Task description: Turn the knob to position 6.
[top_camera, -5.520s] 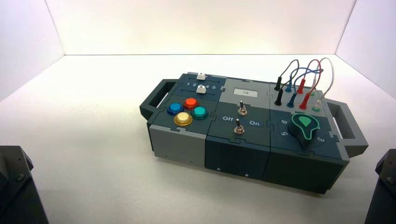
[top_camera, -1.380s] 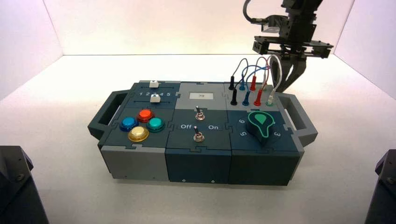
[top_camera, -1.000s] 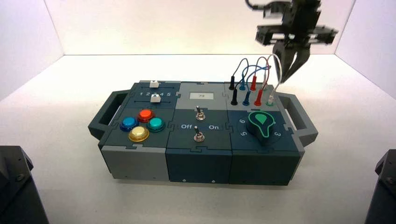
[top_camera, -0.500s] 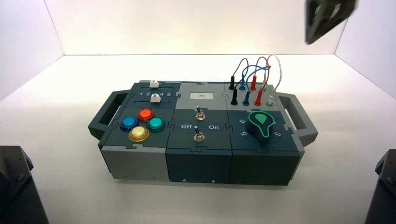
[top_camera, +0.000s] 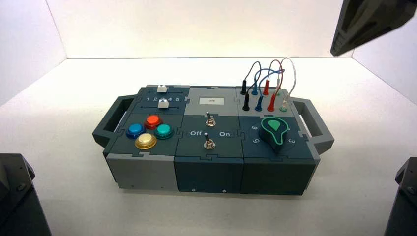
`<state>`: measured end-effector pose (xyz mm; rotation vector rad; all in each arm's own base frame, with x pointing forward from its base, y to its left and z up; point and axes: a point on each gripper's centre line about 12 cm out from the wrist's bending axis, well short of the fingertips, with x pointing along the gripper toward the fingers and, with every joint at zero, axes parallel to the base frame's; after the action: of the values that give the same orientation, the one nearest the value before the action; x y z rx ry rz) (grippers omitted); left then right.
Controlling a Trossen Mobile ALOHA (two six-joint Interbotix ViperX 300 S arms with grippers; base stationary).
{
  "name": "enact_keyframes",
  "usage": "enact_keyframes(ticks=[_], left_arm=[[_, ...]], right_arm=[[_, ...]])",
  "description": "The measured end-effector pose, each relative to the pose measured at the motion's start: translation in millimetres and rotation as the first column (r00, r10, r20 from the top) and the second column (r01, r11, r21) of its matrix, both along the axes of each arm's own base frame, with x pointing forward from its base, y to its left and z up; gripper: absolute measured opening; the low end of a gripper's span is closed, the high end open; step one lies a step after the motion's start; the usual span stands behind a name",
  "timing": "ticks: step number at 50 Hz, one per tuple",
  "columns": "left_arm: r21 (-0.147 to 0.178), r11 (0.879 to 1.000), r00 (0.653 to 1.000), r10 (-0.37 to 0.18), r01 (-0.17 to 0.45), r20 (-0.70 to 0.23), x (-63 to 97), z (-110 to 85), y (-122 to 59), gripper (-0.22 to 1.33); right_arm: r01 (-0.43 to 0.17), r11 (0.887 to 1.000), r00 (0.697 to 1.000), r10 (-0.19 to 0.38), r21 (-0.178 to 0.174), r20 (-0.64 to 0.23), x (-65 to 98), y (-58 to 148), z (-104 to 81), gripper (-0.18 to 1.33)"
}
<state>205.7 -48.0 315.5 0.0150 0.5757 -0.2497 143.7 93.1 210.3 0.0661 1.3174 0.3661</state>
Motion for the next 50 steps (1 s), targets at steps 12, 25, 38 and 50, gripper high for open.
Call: enact_keyframes(ticks=[12,25,38,50], left_arm=[[-0.002,1.0,1.0,0.0,0.0,0.011,-6.3,-0.4,1.2,-0.16],[-0.002,1.0,1.0,0.0,0.0,0.011,-6.3,-0.4,1.2,-0.16],[-0.003,1.0,1.0,0.002,-0.002,0.017,-5.9,0.2,1.5,-0.16],[-0.006,1.0,1.0,0.002,-0.002,0.028,-4.4,1.1,1.1,-0.16]], right_arm=[[-0.057,0.998,0.996,0.059,0.025,-0.06,-15.3,10.8,-12.3,-0.14],[-0.115,0.993,0.984,0.118,0.025,-0.134,-23.4,23.5,-23.8,-0.14],[-0.139,0.99,0.97,0.138,0.009,-0.2,-25.8,30.2,-35.4,-0.14],[-0.167,0.986,0.957,0.163,0.005,-0.239,-27.7,38.4,-46.4,-0.14]])
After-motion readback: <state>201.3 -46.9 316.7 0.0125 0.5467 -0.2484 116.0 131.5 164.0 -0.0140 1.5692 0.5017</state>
